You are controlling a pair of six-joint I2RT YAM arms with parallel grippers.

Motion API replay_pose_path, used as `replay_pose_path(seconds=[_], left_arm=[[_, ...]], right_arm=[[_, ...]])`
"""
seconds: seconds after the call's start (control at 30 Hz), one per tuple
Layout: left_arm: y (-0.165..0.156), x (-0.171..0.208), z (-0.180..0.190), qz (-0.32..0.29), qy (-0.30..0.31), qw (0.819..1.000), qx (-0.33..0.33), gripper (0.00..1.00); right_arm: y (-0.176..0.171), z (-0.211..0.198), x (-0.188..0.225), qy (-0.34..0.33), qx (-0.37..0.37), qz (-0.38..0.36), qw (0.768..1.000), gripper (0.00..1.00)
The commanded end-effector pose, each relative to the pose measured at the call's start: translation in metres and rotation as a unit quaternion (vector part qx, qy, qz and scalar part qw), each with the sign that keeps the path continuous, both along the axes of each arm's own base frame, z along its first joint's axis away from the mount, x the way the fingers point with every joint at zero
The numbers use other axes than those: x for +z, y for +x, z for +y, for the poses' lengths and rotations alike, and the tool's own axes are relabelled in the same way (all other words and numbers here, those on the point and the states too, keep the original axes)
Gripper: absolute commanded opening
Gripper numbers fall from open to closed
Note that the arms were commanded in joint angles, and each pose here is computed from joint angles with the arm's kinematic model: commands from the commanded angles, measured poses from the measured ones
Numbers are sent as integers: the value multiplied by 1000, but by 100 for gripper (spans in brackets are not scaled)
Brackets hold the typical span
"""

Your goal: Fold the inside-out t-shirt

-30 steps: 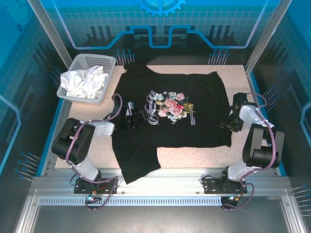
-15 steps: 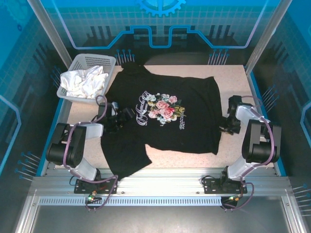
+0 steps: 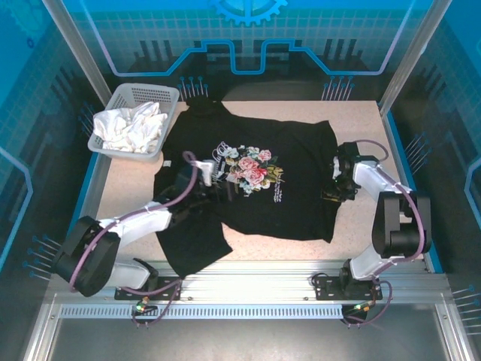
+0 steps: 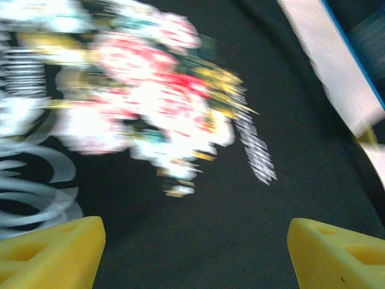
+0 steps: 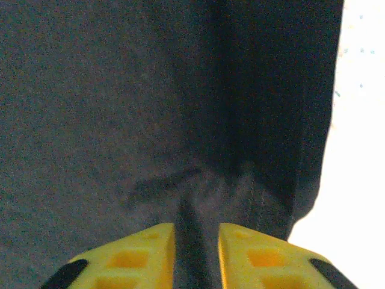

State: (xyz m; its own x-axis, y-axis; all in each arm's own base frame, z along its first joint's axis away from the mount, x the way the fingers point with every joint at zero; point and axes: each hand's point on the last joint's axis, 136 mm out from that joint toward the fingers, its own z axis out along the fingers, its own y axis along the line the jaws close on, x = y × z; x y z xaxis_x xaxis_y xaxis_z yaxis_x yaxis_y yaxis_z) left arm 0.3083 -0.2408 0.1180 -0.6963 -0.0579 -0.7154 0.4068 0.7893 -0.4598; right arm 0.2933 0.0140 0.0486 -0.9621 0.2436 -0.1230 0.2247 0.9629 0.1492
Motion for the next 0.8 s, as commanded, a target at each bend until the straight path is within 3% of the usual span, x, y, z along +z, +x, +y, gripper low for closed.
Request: replay_pose_path(seconds=[0.0, 0.13, 0.3, 0.53, 0.77], left_arm=[[-37, 11, -79, -139, 85, 968, -192, 78], [-93, -23, -158, -182, 130, 904, -365, 72], [-115, -55, -208, -207, 166, 861, -435, 70], [-111, -87, -236, -224, 187, 845, -449, 59], [-97, -98, -248, -238, 198, 849, -428, 41]], right_arm=[[2, 4, 9, 34, -26, -28, 999, 31], [8, 8, 14, 65, -40, -52, 996, 34], [-4, 7, 19, 97, -60, -65, 991, 36], [-23, 6, 23, 103, -89, -74, 988, 38], [-39, 8, 25, 109, -103, -71, 986, 38]])
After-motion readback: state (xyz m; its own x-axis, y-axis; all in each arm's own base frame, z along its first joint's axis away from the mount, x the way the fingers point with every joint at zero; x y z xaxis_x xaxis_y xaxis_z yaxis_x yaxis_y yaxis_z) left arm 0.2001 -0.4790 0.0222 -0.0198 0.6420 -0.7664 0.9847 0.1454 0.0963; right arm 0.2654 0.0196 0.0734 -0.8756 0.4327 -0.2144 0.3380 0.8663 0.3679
